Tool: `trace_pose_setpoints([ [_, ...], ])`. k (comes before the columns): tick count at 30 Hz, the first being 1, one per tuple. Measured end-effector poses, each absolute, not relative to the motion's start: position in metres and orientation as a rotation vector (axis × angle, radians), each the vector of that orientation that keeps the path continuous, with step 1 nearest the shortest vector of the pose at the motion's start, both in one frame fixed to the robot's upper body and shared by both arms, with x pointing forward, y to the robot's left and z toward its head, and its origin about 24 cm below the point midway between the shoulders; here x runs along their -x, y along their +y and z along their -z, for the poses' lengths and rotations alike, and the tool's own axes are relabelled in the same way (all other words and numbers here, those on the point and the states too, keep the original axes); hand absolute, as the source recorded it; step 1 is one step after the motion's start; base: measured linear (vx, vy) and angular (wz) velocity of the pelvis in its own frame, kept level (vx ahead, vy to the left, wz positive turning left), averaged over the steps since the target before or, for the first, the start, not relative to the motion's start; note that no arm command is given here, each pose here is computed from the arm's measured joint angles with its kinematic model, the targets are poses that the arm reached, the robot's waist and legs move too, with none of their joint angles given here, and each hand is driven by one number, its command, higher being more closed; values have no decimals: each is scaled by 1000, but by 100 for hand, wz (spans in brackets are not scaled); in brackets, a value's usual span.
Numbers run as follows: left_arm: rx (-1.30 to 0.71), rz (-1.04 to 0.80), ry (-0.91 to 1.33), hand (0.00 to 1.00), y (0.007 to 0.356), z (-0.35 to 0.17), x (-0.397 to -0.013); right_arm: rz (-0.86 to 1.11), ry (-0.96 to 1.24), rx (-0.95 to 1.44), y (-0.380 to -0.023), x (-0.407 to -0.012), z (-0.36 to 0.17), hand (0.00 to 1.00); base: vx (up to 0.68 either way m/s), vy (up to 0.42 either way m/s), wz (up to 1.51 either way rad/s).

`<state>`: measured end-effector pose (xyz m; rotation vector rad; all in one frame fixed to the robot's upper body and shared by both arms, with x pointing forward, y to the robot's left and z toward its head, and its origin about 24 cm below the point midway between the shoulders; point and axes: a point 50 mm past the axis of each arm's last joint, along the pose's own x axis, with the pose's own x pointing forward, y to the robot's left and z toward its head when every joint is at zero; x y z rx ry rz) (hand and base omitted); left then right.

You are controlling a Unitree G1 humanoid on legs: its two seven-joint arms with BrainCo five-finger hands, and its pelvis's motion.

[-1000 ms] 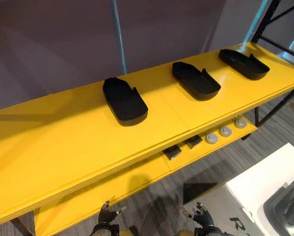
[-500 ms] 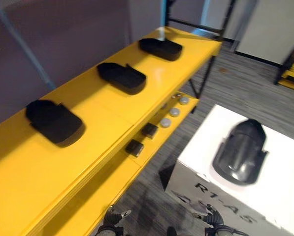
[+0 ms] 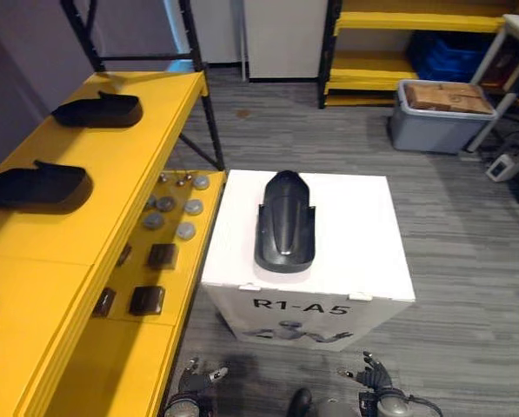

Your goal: Walk over and take plastic housings, then place them on the shelf

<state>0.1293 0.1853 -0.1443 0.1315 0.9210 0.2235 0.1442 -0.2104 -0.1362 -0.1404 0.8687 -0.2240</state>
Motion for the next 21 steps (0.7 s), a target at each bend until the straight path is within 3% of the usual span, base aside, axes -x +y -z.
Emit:
trace_pose_setpoints([
  [7,-126,-222,958,0,183,149,-117,254,918,137,-212,-128,143,0,73,105,-74],
  [16,-162,-213,972,0,191,150,-117,315,931,77,-213,-117,145,0,151,76,5],
  [21,-171,-233,979,0,198,150,-111,495,769,44,-246,-131,120,0,79,-5,-14],
])
